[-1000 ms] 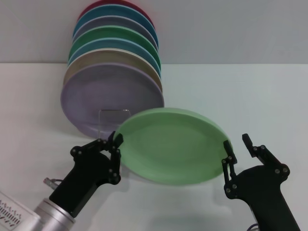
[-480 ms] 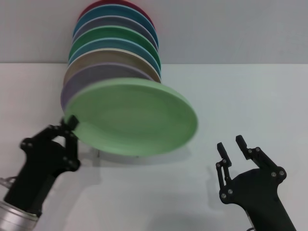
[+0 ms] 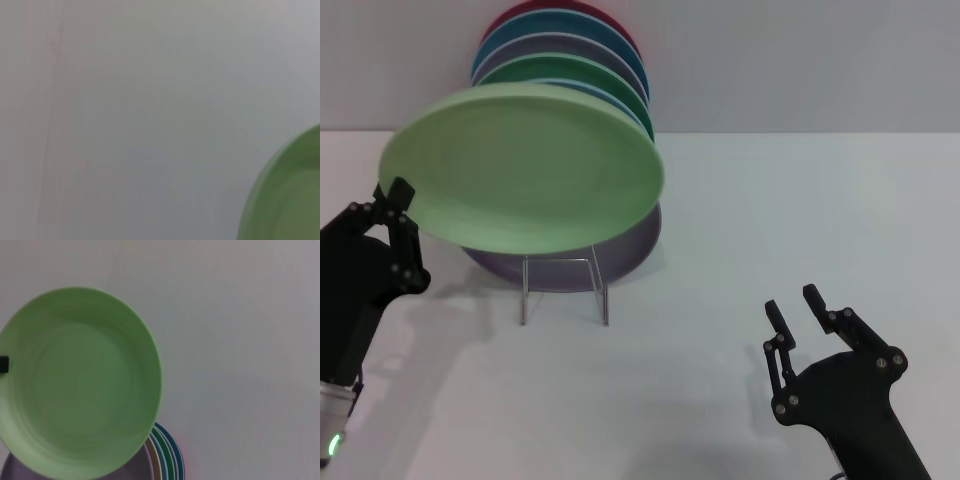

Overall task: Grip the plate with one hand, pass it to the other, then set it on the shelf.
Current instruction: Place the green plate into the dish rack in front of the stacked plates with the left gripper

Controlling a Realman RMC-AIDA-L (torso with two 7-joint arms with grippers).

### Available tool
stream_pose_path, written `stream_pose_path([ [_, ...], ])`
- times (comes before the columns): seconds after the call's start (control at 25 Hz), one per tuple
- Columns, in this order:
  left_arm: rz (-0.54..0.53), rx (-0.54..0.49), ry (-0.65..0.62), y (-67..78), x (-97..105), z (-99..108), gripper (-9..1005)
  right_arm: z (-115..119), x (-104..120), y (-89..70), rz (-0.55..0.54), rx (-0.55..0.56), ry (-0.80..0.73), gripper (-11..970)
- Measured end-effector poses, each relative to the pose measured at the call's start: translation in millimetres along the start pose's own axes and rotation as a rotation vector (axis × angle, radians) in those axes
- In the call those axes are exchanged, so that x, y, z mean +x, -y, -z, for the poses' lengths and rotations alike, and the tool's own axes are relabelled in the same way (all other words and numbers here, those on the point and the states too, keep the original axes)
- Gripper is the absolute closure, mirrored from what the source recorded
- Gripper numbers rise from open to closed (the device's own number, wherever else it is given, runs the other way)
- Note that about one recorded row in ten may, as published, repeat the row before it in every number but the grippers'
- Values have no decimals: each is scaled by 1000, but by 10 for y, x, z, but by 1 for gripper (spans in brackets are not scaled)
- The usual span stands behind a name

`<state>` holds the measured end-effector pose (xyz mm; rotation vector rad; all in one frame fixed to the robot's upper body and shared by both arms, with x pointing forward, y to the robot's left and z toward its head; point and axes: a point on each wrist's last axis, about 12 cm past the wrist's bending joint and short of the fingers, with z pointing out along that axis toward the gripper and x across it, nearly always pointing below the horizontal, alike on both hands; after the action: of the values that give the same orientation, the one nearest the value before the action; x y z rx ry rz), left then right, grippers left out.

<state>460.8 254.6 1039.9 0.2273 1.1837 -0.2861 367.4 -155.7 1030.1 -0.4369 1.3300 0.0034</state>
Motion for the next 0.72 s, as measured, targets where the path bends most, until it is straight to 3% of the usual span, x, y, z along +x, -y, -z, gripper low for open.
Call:
stream_pose_path([
  [0.44,-86,33,-42,-154,50,-73,923,-3,19,26,6,10,-6,664],
  [0.72,-102,64,-114,-145,131,-45,918,-1,27,43,11,17,-6,664],
])
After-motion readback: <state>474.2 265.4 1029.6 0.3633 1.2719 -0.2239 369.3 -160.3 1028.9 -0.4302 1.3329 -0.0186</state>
